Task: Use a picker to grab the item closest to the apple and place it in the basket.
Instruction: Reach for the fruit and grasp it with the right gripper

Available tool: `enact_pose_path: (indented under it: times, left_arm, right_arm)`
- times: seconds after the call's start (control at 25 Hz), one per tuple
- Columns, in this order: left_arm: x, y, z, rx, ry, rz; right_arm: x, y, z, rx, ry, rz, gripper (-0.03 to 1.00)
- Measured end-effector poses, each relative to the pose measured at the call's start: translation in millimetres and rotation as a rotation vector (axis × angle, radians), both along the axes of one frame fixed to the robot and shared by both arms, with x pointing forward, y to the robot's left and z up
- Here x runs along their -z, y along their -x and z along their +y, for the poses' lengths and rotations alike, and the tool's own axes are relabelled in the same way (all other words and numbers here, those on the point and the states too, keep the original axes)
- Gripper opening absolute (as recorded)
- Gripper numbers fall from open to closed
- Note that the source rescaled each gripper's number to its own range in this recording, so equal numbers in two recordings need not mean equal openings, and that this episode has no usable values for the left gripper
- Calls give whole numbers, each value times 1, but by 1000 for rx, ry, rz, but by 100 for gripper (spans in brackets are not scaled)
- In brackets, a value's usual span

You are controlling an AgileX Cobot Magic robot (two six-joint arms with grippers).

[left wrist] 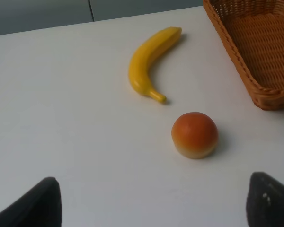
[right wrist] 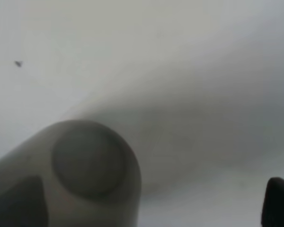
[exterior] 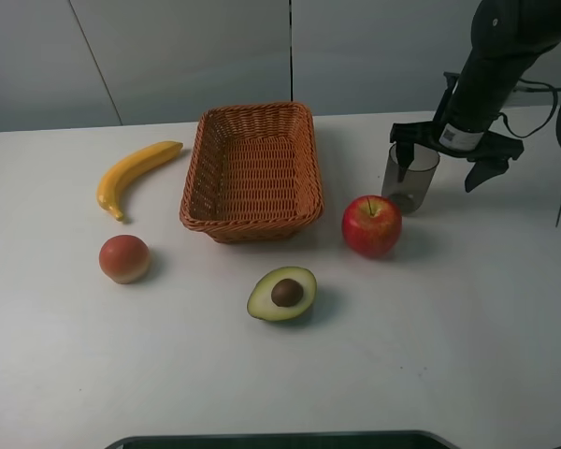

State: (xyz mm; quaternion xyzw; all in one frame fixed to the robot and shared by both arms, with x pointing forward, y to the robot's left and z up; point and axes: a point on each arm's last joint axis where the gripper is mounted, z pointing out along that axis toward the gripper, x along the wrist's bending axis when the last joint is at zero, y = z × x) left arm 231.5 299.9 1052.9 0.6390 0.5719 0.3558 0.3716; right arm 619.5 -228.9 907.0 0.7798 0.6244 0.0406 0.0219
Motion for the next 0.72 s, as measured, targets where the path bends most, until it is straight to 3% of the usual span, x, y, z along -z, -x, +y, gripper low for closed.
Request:
enact_pose_path:
  times: [0.04, 0.12, 0.28, 0.72]
  left_arm:
    - [0, 0, 0, 0, 0, 0]
    - [0, 0, 0, 0, 0, 0]
    - [0, 0, 0, 0, 0, 0]
    - [0, 0, 0, 0, 0, 0]
  right_arm:
    - [2, 0, 0, 0, 1, 3, 92]
    - [5, 0, 0, 0, 2, 12, 73]
    - [7, -1, 1, 4, -4, 4, 2]
    - [7, -2, 0, 29, -4, -5, 0]
